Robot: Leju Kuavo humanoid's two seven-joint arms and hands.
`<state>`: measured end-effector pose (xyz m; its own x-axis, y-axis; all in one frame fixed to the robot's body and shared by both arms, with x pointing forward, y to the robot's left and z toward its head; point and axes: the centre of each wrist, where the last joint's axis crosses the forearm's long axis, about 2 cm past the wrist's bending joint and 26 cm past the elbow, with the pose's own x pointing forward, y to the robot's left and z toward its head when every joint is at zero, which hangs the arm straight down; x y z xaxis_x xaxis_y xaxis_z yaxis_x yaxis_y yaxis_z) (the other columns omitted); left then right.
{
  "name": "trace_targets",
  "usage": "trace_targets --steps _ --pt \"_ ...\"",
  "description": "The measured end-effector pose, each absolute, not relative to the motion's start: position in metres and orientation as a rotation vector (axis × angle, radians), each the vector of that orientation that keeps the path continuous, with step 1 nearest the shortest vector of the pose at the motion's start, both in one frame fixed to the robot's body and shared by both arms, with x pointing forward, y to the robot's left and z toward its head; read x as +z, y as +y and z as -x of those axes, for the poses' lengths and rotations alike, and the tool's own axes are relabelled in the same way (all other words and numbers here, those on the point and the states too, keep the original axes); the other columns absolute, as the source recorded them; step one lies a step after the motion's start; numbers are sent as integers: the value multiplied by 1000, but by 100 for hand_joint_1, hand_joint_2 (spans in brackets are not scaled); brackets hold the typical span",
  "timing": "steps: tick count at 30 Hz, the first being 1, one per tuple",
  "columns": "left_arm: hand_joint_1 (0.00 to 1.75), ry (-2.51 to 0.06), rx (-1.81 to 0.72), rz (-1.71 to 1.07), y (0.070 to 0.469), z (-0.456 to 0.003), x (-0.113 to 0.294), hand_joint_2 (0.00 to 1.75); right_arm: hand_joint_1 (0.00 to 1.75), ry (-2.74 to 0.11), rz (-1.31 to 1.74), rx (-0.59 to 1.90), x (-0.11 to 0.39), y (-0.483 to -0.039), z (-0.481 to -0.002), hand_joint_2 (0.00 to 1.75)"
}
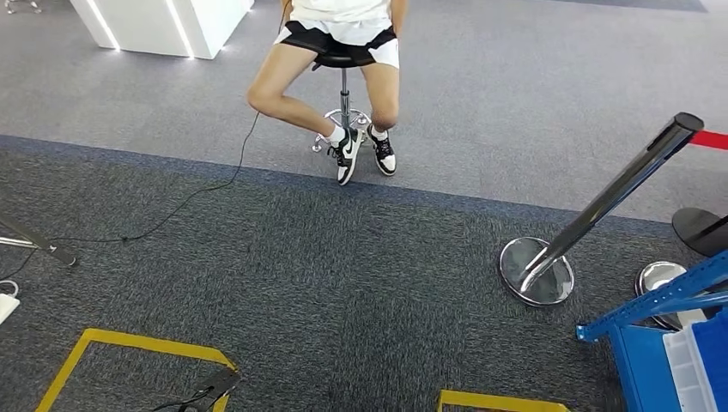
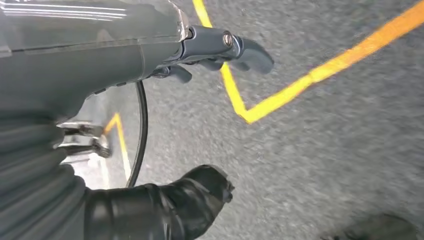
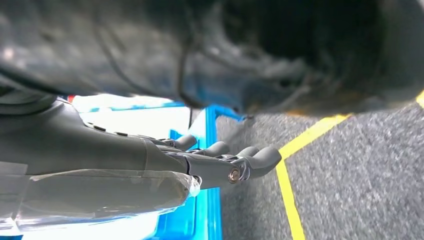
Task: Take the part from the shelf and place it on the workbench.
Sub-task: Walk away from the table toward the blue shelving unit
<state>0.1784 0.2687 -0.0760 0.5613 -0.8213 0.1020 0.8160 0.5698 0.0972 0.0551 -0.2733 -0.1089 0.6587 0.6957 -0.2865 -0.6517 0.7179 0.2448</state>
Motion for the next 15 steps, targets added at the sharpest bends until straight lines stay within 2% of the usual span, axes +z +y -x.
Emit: trace_targets --steps 1,15 --pt "0 -144 -968 -40 269 -179 -76 0 0 378 -125 760 -109 -273 -54 0" --pt "0 -190 -1175 -48 286 -171 -79 0 0 352 -149 478 -110 -276 -50 0"
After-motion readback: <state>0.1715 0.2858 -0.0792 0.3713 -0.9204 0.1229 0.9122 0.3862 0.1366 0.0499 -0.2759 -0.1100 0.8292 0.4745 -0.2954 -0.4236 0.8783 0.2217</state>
